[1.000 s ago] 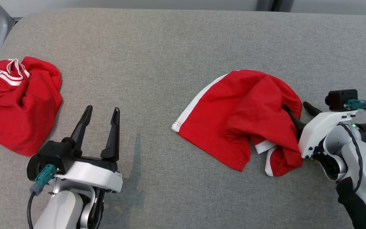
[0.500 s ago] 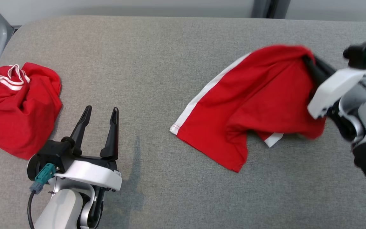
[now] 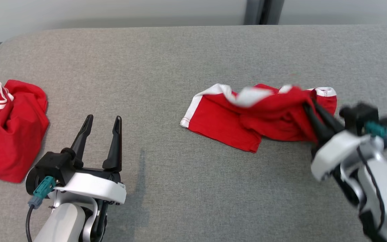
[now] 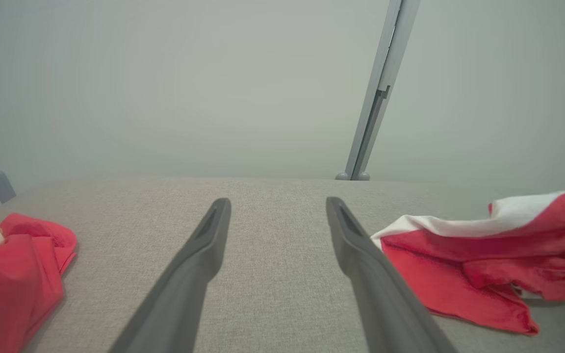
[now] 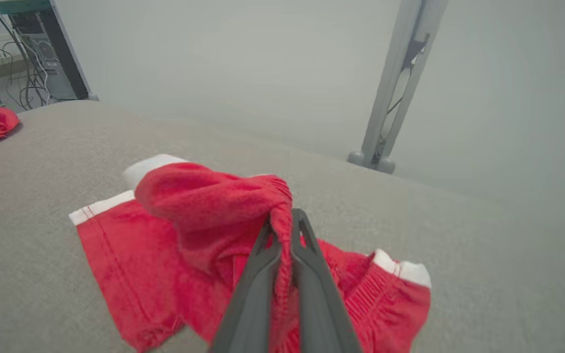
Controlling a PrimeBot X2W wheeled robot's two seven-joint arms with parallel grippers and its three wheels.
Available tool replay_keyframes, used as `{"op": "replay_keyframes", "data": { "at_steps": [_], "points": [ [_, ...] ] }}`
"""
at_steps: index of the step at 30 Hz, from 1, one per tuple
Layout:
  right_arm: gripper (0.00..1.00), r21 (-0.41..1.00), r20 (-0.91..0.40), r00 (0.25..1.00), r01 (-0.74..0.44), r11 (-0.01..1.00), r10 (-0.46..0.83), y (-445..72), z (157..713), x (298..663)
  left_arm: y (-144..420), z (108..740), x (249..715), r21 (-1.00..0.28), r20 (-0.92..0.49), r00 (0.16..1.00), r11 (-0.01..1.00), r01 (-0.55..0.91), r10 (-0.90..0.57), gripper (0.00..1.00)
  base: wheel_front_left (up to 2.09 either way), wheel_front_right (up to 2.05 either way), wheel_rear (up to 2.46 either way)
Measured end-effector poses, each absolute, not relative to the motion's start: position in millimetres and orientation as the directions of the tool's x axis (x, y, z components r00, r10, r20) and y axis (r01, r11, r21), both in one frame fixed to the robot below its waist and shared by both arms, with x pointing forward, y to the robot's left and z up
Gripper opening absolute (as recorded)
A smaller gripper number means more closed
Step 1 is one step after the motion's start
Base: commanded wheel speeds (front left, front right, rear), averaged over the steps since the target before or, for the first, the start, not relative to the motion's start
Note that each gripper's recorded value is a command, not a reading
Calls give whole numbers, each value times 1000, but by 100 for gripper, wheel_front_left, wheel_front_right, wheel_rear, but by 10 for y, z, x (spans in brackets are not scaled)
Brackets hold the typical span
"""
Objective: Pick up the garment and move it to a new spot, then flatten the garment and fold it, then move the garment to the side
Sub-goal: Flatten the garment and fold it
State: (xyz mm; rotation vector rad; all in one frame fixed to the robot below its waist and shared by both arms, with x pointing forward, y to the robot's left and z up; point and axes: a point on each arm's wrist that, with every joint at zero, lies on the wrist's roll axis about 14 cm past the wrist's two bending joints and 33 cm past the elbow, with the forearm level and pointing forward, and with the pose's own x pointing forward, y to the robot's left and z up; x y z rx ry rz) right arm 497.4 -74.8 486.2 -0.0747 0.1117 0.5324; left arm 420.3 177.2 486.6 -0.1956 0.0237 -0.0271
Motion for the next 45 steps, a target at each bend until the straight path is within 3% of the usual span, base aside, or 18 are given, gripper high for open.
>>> {"op": "replay_keyframes", "data": {
  "at_steps": [5, 9, 11, 12, 21, 34, 45],
  "points": [
    [0, 94, -262, 886, -371, 924, 383, -1082, 4192, 4435, 1701, 4857, 4223, -196, -27, 998, 980, 46, -52, 100, 0, 0, 0],
    [0, 161, -304, 903, -266, 951, 304, -1232, 3989, 4196, 1684, 4871, 4235, -189, -25, 998, 980, 55, -61, 100, 0, 0, 0],
    [44, 180, -304, 910, -235, 955, 281, -1255, 3977, 4153, 1670, 4883, 4235, -190, -25, 998, 980, 60, -66, 100, 0, 0, 0],
    [100, 188, -302, 914, -223, 957, 272, -1266, 3983, 4140, 1666, 4886, 4225, -189, -26, 997, 980, 60, -66, 100, 0, 0, 0],
    [100, 212, -196, 960, -157, 964, 200, -1455, 4314, 4133, 1727, 4943, 4123, -170, -22, 998, 984, 48, -52, 100, 0, 0, 0],
    [100, 114, 111, 985, -145, 983, 133, -1699, 5482, 4176, 1878, 5144, 3909, -158, 26, 1000, 987, -9, 14, 100, 0, 0, 0],
    [100, 142, 69, 988, -145, 979, 137, -1617, 5436, 3958, 1890, 5199, 3798, -146, 30, 999, 989, -7, 12, 100, 0, 0, 0]
  ]
}}
